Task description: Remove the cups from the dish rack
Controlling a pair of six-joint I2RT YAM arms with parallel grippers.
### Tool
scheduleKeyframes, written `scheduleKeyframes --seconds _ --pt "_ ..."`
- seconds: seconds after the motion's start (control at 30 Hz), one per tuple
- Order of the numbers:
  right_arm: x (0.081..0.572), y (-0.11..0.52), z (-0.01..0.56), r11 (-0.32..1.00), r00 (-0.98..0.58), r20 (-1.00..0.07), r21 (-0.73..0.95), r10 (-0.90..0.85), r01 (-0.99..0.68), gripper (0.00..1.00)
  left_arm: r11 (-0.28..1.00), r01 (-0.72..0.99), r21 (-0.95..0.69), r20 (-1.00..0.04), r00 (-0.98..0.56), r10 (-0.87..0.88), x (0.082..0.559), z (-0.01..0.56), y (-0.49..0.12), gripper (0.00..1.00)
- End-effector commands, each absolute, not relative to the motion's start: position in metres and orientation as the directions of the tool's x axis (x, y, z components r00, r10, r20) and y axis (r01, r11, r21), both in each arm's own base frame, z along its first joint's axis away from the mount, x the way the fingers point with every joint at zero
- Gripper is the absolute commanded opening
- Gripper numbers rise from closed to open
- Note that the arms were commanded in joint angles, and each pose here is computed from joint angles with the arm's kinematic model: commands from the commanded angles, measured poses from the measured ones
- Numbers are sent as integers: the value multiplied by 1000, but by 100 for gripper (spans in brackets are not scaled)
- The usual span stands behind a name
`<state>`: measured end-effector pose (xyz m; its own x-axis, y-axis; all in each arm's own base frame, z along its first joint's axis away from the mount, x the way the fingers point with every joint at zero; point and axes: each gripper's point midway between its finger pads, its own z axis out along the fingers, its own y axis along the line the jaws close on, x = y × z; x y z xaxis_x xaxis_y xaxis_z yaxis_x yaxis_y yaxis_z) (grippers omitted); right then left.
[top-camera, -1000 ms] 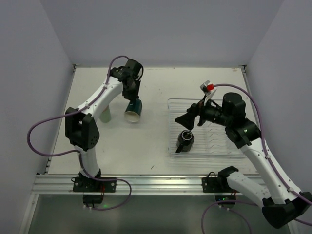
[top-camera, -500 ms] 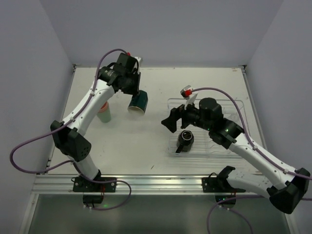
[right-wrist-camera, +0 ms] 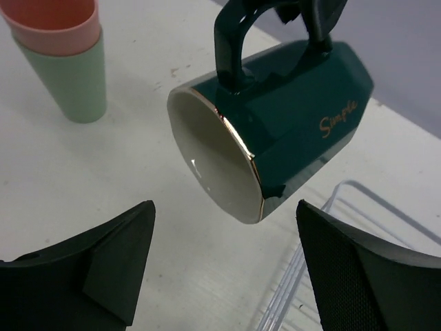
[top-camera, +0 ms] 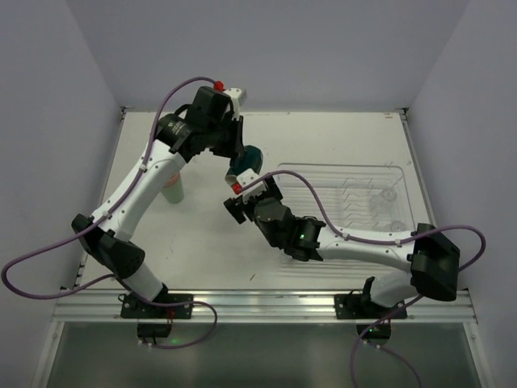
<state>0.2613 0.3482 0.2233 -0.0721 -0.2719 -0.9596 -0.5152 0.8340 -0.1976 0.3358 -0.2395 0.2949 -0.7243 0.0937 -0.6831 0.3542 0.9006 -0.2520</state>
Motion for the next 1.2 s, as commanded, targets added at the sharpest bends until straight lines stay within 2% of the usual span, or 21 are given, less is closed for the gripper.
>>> scheduleKeyframes --seconds 0.0,0.03,0.1,0.13,0.2,0.4,0.53,0.6,0.63,0.67,0.7,0.77,0.8,0.83,0.9,1.1,1.13,1.17 --pt "277 336 289 948 71 -990 -139 -124 -286 84 862 397 -315 -761 -648 20 330 342 -244 0" --pt "277 335 290 946 99 -981 -188 -167 -265 84 857 403 -320 -761 -648 20 328 343 -245 0" --pt "275 334 303 963 154 -980 -155 -122 -221 83 857 404 -319 -762 -647 22 325 343 -244 0" --pt "277 328 300 960 167 -966 -223 -195 -168 83 858 403 -318 -761 -648 22 324 343 -243 0" --pt "273 326 313 973 211 -965 -188 -157 -133 81 858 404 -317 -763 -646 23 323 342 -242 0" --pt "277 331 316 970 232 -951 -228 -204 -84 80 844 417 -337 -763 -646 14 316 345 -244 0" --pt "280 324 320 957 262 -923 -290 -281 5 80 833 430 -349 -764 -645 13 312 350 -245 0" --pt "281 320 324 969 290 -925 -240 -246 59 80 823 440 -358 -765 -644 12 308 352 -246 0" --pt "281 316 327 951 293 -905 -293 -309 98 79 819 445 -363 -765 -644 11 307 352 -247 0" --pt "281 316 333 958 305 -908 -262 -286 119 78 817 447 -364 -763 -646 14 306 351 -248 0" --pt "283 322 325 945 294 -898 -303 -327 126 75 817 448 -364 -762 -648 15 306 351 -248 0" --pt "285 327 324 943 291 -898 -306 -331 129 56 820 445 -360 -761 -649 18 305 349 -247 0" --pt "286 328 321 942 286 -898 -309 -335 132 43 820 445 -361 -759 -651 19 304 347 -246 0" --pt "287 328 321 943 281 -901 -305 -332 137 17 821 443 -360 -760 -650 18 303 347 -245 0" --pt "288 327 322 944 278 -903 -298 -327 141 0 822 443 -357 -762 -647 18 302 347 -244 0" --pt "283 321 331 943 280 -902 -300 -329 143 0 827 440 -352 -759 -651 23 302 344 -243 0" --pt "280 318 335 946 280 -905 -292 -320 138 0 841 423 -337 -762 -647 20 305 343 -239 6" --pt "278 317 336 946 275 -906 -296 -323 135 0 849 414 -329 -765 -643 17 307 343 -236 16"
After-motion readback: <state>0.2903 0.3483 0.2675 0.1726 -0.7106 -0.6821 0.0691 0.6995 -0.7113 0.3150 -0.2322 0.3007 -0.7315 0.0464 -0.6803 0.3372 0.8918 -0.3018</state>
